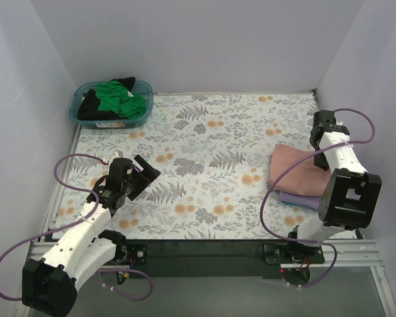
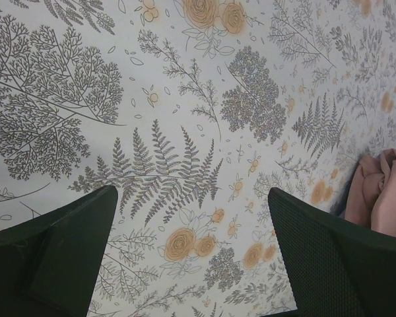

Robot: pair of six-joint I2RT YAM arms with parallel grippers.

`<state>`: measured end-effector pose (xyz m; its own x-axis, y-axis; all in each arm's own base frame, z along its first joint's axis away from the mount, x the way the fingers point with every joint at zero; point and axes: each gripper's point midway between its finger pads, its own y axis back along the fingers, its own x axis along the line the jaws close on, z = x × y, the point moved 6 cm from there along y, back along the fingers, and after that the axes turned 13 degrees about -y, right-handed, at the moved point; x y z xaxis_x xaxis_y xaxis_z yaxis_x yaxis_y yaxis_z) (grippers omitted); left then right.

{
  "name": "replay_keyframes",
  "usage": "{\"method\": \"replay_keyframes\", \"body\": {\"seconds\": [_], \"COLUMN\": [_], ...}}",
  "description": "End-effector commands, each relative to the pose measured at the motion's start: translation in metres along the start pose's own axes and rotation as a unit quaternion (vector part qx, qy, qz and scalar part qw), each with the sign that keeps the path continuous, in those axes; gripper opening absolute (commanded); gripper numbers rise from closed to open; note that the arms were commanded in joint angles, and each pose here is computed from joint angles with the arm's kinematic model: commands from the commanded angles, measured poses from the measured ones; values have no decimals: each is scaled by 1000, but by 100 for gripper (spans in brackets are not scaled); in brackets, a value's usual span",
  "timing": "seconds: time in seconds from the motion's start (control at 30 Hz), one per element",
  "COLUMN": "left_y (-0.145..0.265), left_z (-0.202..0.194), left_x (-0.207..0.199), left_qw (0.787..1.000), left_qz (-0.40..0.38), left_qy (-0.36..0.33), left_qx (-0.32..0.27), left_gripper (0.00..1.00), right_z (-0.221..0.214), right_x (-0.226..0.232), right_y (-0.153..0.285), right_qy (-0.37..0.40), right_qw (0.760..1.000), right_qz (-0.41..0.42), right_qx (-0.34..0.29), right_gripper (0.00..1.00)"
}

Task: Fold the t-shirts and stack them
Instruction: Neatly place the folded tshirt to the corner

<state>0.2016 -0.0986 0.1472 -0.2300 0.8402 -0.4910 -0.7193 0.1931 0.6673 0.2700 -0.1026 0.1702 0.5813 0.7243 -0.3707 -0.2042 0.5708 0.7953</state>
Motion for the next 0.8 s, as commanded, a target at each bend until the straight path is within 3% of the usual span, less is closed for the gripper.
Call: {"method": "replay_keyframes", "body": {"seconds": [0.0,0.03,0.07,0.27,0.43,0.53,0.77], "left_y": [-1,-1,-1,-1,0,1,11], "left_z": [1,1,1,2,6,11,27], "left_x": [2,3,2,4,4,1,-18], "left_qw": [1000,1000,1000,1000,1000,999,1000], "left_qz": [5,6,6,14,24,30,16], "left_qy": [-5,-5,-5,-3,-3,-2,3], "left_qx": [-8,-8,-9,-12,-18,-18,-15], "left_gripper": [98,98,98,98,98,98,98], "right_z": [12,9,9,15,17,11,-35], "right_x": [-11,-12,-14,-16,-2,18,78], "right_y": [-9,-12,-12,5,41,62,109], "right_qy": [-40,-50,-54,-86,-103,-90,-1], "right_qw": [997,997,996,995,986,963,918], "right_qz": [-55,-64,-72,-38,119,238,372], "right_qx": [-22,-19,-18,-31,-56,-85,-137], "right_gripper": [47,54,97,98,98,99,98]}}
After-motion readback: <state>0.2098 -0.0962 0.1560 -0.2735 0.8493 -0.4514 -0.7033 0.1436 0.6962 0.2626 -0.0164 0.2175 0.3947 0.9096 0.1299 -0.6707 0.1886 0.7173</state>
